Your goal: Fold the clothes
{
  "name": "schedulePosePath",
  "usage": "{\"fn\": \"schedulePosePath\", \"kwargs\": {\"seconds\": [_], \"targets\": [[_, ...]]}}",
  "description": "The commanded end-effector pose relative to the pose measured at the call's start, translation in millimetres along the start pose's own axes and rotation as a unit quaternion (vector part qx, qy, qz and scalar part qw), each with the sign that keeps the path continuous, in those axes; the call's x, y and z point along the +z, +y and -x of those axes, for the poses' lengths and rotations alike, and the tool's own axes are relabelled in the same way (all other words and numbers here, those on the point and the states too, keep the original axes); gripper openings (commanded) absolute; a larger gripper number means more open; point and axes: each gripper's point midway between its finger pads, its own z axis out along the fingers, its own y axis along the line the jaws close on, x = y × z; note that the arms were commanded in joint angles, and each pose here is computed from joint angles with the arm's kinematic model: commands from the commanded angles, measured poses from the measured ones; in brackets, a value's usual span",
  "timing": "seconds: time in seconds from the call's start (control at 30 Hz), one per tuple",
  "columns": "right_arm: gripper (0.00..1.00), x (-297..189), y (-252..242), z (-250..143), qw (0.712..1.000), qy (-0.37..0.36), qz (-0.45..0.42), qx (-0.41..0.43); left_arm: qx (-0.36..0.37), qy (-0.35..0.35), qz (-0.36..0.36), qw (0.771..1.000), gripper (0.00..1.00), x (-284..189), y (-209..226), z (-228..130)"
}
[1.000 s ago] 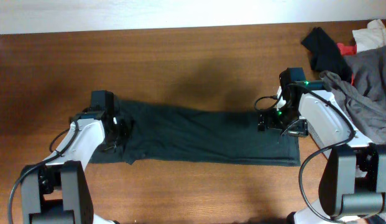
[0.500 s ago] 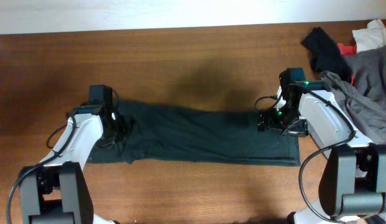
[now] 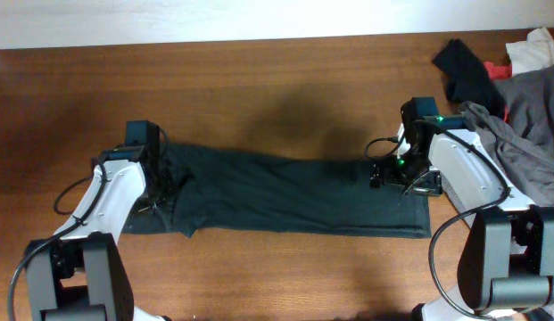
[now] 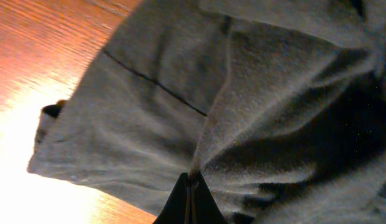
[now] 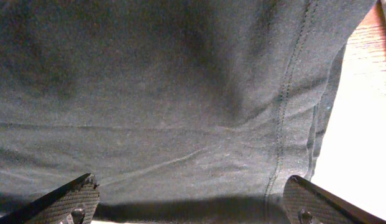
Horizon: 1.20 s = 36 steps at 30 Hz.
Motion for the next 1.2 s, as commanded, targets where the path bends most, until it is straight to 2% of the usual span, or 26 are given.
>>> {"fn": "schedulePosePath", "kwargs": {"seconds": [0.0, 0.3, 0.57, 0.77, 0.87, 1.03, 1.17], "targets": [[0.99, -5.4, 0.5, 3.9, 1.0, -0.011, 0.001, -0.002, -0.011, -0.012, 0.022, 1.0, 0.01, -1.5, 12.8, 10.3], [0.99, -5.4, 0.5, 3.9, 1.0, -0.011, 0.001, -0.002, -0.043, -0.015, 0.038, 0.998, 0.03, 0.3, 36.6, 17.8], [0.99, -5.4, 0.7, 3.9, 1.0, -0.011, 0.001, -0.002, -0.047, -0.024, 0.053, 0.997, 0.29, -1.0, 43.8, 22.7], [0.99, -5.4, 0.5, 3.9, 1.0, -0.011, 0.001, -0.002, -0.048, -0.027, 0.052, 0.997, 0.36, -7.7, 43.6, 27.4], [0.99, -5.4, 0.7, 3.9, 1.0, -0.011, 0.001, -0.002, -0.045, -0.013, 0.052, 0.998, 0.47, -17.8, 44.5, 26.1], [0.99, -5.4, 0.5, 3.9, 1.0, -0.011, 0.001, -0.002, -0.035, 0.03, 0.006, 0.999, 0.47, -35.7, 30.5, 15.9], [0.99, -5.4, 0.6, 3.9, 1.0, -0.011, 0.002, -0.002, -0.004, 0.067, -0.043, 0.997, 0.52, -35.7, 14.7, -0.5]]}}
